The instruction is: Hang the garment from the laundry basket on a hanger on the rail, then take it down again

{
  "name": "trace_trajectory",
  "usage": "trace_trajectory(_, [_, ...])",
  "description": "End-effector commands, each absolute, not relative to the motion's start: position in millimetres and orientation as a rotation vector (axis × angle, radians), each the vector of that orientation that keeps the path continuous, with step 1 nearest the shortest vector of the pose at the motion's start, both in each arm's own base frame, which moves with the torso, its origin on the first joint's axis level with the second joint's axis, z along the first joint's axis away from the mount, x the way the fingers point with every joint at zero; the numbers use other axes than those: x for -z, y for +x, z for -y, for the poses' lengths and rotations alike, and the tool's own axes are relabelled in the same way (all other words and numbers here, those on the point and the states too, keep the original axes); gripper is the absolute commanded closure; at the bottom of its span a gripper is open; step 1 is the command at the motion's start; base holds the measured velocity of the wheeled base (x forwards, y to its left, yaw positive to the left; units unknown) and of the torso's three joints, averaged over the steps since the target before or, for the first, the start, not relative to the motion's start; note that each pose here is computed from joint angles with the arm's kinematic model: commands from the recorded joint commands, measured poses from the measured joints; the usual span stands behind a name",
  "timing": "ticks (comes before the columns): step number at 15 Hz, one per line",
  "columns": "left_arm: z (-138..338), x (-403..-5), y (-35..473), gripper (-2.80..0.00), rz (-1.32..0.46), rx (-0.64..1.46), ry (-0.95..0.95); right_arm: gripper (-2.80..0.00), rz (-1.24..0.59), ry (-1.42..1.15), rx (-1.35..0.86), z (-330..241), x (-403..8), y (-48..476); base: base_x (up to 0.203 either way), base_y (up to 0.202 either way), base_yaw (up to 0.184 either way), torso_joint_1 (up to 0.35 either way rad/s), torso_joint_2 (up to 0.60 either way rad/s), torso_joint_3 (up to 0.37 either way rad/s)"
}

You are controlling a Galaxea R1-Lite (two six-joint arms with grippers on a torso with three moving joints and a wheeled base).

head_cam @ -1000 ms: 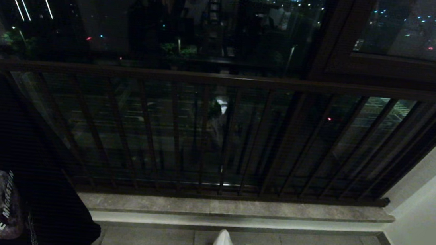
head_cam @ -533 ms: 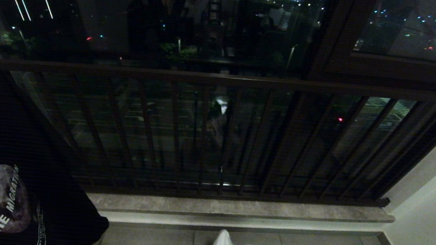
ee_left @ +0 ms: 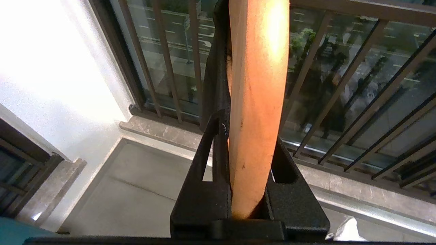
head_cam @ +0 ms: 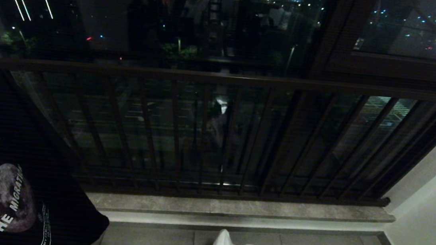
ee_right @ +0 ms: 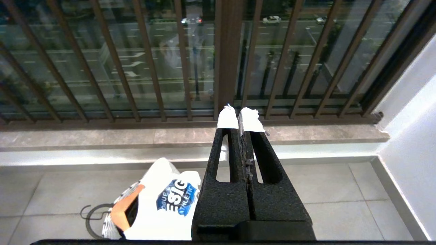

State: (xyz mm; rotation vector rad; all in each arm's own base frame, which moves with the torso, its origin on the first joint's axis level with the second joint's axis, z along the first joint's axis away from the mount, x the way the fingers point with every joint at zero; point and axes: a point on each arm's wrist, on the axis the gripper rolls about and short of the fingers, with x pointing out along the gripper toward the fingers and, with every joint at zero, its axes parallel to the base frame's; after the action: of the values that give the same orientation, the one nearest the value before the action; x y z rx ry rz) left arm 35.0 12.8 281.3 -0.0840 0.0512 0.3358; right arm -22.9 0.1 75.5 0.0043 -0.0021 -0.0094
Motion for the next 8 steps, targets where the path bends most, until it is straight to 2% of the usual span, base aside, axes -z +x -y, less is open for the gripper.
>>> trace_trajectory(1, [-12.8, -281.1, 35.0, 0.0, -0.053, -0.335, -0.085, 0.0, 0.003, 0.005, 0.009, -0.1, -75.6, -22.9, 0.0, 0.0, 0.0, -0.071, 0.16, 0.096])
trace_trajectory(8, [-12.5, -281.7, 34.1, 0.0, -0.05, -0.336, -0.072, 0.0, 0.003, 0.003, 0.009, -0.1, -75.6, -22.9, 0.0, 0.0, 0.0, -0.082, 0.19, 0.105])
